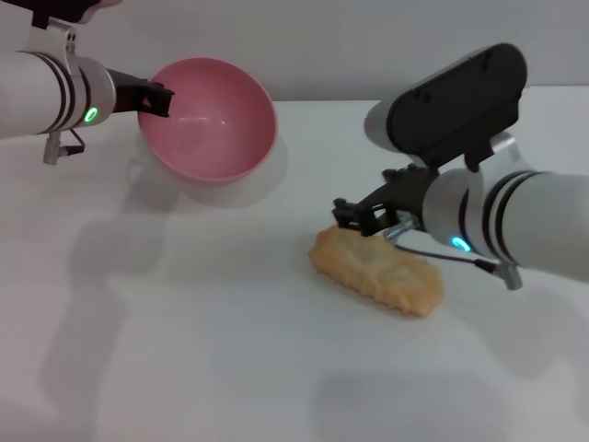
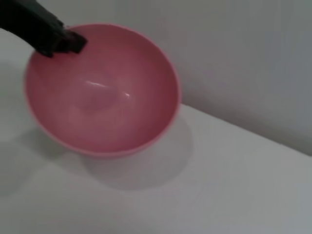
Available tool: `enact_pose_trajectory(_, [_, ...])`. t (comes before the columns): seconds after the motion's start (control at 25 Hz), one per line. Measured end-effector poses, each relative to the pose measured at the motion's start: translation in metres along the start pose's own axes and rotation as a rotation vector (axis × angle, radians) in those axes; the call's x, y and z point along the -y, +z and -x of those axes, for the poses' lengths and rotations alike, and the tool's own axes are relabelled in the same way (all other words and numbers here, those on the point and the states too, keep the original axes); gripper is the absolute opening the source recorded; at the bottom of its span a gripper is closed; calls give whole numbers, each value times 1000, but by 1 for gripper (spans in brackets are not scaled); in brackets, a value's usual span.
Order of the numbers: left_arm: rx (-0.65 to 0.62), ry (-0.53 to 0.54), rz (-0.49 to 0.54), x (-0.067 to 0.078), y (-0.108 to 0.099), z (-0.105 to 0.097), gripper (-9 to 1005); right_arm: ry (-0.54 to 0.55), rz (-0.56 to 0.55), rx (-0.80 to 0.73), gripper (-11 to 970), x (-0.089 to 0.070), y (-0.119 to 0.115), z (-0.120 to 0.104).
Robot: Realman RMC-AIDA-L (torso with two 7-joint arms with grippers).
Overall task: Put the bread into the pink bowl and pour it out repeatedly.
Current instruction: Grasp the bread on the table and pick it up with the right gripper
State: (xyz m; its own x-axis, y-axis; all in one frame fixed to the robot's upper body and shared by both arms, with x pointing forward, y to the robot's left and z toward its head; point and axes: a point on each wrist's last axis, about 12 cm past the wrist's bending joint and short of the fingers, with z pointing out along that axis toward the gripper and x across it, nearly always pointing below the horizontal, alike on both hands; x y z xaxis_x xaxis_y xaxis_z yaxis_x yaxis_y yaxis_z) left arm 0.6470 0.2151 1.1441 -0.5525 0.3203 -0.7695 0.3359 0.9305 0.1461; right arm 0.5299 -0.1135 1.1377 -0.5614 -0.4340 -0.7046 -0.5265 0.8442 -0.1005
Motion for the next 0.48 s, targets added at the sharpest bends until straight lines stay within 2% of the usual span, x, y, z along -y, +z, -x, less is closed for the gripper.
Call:
enact_pose_trajectory(0.16, [-1, 1, -1, 0, 1, 0, 61, 30, 29, -5, 699, -3, 10, -9])
enact_pose_trajectory(0.48, [1, 21, 11, 0, 1, 3, 62, 69, 26, -39, 694, 1, 21, -20])
